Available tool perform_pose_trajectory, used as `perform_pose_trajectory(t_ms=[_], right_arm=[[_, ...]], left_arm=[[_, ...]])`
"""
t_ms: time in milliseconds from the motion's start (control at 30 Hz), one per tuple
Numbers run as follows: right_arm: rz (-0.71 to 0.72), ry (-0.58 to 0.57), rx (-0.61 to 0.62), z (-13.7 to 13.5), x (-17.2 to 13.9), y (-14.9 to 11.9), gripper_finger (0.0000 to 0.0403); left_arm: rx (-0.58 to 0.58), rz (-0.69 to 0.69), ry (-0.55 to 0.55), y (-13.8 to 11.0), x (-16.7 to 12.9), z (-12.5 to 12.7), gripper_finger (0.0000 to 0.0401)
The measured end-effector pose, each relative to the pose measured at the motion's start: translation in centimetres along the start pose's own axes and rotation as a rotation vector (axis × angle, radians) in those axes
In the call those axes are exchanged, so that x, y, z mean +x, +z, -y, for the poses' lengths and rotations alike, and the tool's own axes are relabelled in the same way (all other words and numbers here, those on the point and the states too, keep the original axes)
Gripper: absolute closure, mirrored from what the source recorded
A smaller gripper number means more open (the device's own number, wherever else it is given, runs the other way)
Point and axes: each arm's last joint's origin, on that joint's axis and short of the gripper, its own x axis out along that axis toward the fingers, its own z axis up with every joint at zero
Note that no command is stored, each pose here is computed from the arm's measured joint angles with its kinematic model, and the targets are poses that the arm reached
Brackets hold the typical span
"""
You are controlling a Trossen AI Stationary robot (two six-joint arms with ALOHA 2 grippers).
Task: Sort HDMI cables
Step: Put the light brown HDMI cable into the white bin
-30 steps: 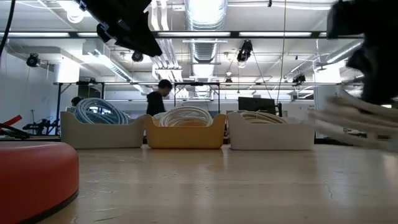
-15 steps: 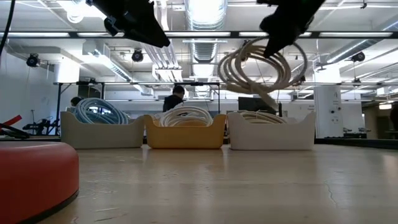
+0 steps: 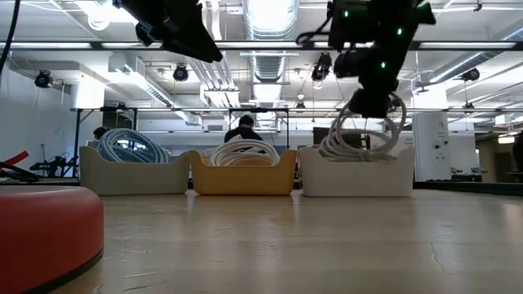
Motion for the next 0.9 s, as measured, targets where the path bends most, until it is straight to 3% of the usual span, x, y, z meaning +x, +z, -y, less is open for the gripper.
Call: perform_pose_trajectory(t_ms=[333,900], right_arm=[[0.171,0.037,-0.188,-2.2,2.8,0.0,0.0380],[0.211,0.143,-0.106,-2.7,3.0,0.0,0.0378]], left_arm=[[-0.003,0.004,0.026,0.0,0.1,-0.2,0.0224],[-0.004,0.003,0.030,0.1,0.2,-0.3,0.0224]])
